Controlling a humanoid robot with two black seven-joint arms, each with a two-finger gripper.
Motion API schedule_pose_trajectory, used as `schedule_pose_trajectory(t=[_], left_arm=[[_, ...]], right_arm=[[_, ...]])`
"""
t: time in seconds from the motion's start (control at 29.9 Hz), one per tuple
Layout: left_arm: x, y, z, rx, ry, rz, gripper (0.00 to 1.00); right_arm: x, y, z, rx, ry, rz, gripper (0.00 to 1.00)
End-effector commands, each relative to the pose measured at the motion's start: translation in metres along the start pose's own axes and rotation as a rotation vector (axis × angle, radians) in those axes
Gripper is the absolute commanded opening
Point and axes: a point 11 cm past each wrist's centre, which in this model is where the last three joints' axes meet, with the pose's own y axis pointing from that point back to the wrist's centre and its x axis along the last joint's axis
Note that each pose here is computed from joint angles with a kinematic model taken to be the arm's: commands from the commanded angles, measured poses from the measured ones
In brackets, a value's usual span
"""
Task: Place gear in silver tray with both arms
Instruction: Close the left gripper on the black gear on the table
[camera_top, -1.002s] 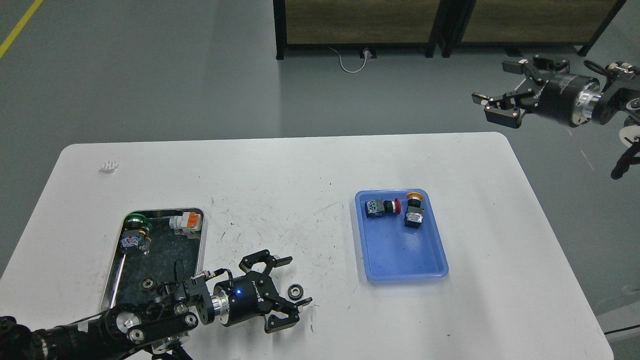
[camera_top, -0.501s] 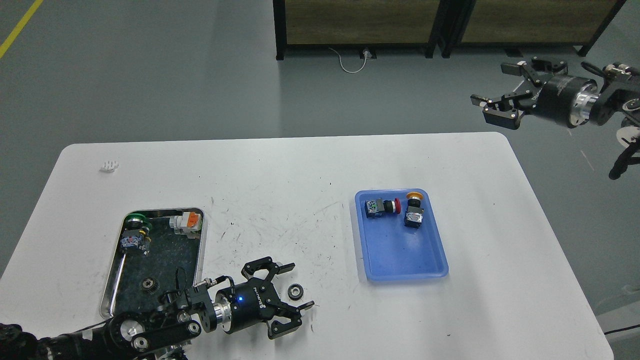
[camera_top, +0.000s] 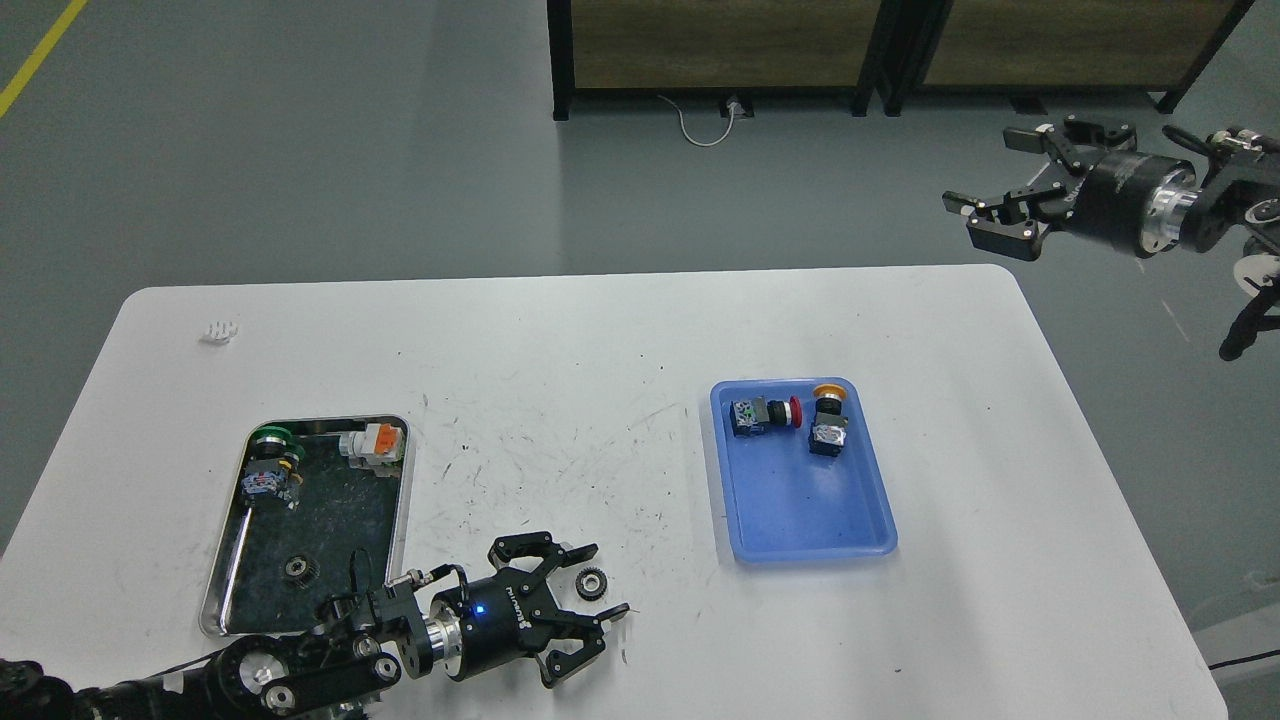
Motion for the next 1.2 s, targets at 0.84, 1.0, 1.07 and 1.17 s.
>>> schedule_pose_trajectory(t=[0.84, 1.0, 1.07, 1.17], left_arm=[[0.000, 0.006, -0.009, 0.020, 0.010, 0.008, 0.47], [0.000, 0.005, -0.009, 0.022, 0.009, 0.007, 0.37], [0.001, 0.005, -0.008, 0.025, 0.007, 0.008, 0.34], [0.001, 0.004, -0.007, 0.026, 0.007, 0.005, 0.30]], right_arm=[[-0.002, -0.003, -0.002, 0.003, 0.005, -0.002, 0.93], [-0.001, -0.003, -0.002, 0.003, 0.006, -0.001, 0.93], [-0.001, -0.003, -0.002, 0.003, 0.006, -0.001, 0.93], [-0.001, -0.003, -0.002, 0.003, 0.008, -0.001, 0.93]])
